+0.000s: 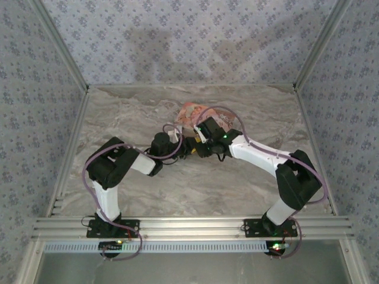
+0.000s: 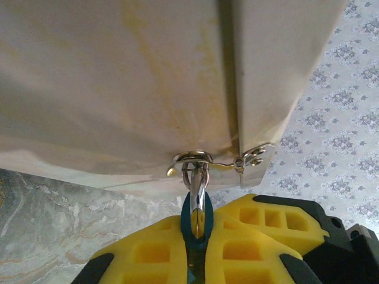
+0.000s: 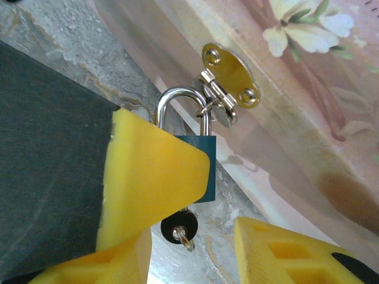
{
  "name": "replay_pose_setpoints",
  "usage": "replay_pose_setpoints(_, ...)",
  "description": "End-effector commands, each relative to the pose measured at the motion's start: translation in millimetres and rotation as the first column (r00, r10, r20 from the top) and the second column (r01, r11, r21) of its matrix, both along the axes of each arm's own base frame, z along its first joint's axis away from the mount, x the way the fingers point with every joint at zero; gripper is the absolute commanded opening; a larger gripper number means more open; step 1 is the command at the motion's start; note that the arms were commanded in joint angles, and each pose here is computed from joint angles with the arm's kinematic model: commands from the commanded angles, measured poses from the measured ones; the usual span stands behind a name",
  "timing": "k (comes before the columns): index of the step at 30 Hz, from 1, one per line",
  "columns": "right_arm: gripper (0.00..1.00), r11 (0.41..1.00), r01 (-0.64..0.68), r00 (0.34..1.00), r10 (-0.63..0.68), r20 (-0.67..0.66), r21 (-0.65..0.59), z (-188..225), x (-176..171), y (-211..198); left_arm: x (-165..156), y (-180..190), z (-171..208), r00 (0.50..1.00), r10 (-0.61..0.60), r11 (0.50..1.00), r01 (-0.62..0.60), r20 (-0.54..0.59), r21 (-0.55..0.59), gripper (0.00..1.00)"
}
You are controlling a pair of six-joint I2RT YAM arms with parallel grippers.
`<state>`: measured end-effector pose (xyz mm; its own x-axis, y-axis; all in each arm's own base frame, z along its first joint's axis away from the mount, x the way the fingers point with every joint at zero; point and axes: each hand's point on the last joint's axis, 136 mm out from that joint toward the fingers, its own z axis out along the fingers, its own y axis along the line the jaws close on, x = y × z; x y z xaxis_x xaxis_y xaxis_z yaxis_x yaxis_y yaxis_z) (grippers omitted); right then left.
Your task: Unlock a padlock with a key
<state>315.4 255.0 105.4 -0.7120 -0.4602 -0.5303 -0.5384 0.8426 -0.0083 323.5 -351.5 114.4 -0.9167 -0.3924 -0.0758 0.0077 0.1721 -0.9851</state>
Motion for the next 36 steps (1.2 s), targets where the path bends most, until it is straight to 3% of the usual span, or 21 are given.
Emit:
replay_pose_setpoints(1,0.42,0.999,-0.014,0.999,0.015,0.035,-0.043,4.2,6.9,3.4,1.4,-7.6,51.1,0.993,-0.033,0.995,0.044,0.116,-0.095,0.00)
replay_pose_setpoints(7,0.34,0.996,-0.031,0.998,0.036,0.052,-0.081,3.1,8.6,7.3,0.8,-7.5,51.0,0.993,-0.034,0.995,0.045,0.115,-0.093,0.00)
replay_pose_setpoints(13,0.00,0.996,-0.077,0.997,0.078,0.011,-0.032,7.2,3.5,18.2,-0.5,-6.2,47.3,0.993,-0.036,0.995,0.046,0.112,-0.085,0.00)
replay_pose_setpoints(22,0.00,0.993,-0.099,0.992,0.104,-0.069,0.071,-18.9,-12.7,22.6,-5.3,-0.5,30.1,0.995,-0.028,0.999,0.033,0.095,-0.044,0.15)
replay_pose_setpoints(26,0.00,0.990,-0.107,0.990,0.115,-0.079,0.094,-33.2,-18.9,24.3,-8.4,8.3,11.2,0.998,-0.001,1.000,0.001,0.066,-0.004,0.35)
replay_pose_setpoints(29,0.00,0.987,-0.113,0.990,0.122,-0.076,0.114,-41.4,-21.4,24.9,-10.9,17.1,-0.6,0.998,0.031,0.999,-0.032,0.060,0.021,0.42)
replay_pose_setpoints(36,0.00,0.987,-0.115,0.991,0.122,-0.061,0.112,-54.7,-20.8,21.7,-8.8,36.6,-2.9,0.993,0.094,0.994,-0.098,0.072,0.055,0.45)
